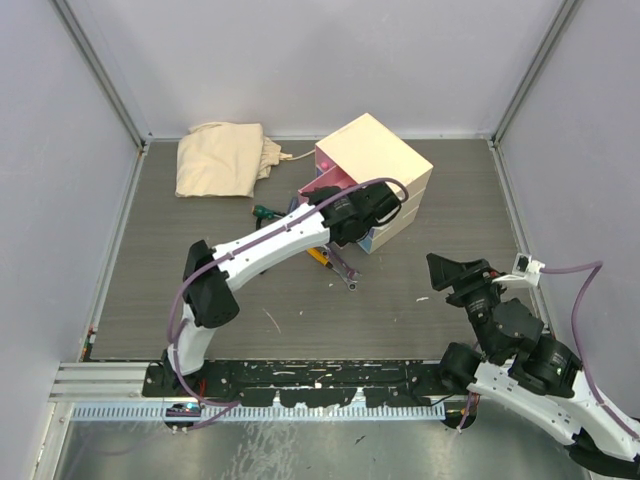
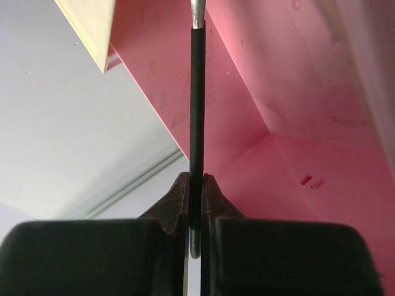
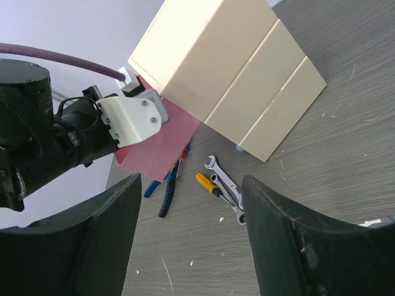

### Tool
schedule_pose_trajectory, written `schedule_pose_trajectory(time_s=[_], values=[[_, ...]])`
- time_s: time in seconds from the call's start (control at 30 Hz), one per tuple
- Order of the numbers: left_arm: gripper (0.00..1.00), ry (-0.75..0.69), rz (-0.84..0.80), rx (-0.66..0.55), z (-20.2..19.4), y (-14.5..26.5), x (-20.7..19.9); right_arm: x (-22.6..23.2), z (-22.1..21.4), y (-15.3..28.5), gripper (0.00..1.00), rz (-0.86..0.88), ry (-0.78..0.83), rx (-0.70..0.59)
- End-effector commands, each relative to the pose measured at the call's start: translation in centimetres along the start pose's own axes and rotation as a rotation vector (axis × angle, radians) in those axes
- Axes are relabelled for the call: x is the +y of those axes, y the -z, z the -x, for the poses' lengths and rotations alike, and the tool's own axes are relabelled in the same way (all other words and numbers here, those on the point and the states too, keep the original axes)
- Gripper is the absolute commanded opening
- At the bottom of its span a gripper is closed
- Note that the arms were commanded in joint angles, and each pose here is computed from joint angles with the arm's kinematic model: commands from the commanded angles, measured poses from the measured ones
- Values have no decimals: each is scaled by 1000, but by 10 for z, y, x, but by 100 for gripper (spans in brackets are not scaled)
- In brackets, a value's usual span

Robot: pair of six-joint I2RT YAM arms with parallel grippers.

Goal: Sort the tools into containers
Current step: Place the wrench in the drawer.

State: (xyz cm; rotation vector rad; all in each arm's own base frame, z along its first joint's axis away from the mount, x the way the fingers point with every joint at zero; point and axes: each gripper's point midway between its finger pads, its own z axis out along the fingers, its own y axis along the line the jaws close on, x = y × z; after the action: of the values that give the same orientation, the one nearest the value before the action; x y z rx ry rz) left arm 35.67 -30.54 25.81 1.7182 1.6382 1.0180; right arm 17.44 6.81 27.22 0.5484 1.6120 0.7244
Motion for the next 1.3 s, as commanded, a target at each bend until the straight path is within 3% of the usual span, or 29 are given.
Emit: schedule_pose_trajectory(time_s=[0.0,0.17,0.33,0.5,0.6,0.97,1.27], values=[[0,73,87,-27,5,5,31,2,17,6,70,4,-54,-42],[1,77,105,-58,13,6,40,1,17,6,71,-1,-53,-42],[8,97,106,-78,20,4,41,1,16,6,70,-1,-54,-39],[28,129,101,-105,24,6,44,0,17,6,71,-6,-55,-41],[35,166,93,-122,25,8,43,-1,17,6,71,-9,-55,-41],[42,203,65,-149,18,16,40,0,12,4,70,-16,-55,-29],[56,346,138,-207,4,32,72,5,9,1,70,-12,-52,-16]])
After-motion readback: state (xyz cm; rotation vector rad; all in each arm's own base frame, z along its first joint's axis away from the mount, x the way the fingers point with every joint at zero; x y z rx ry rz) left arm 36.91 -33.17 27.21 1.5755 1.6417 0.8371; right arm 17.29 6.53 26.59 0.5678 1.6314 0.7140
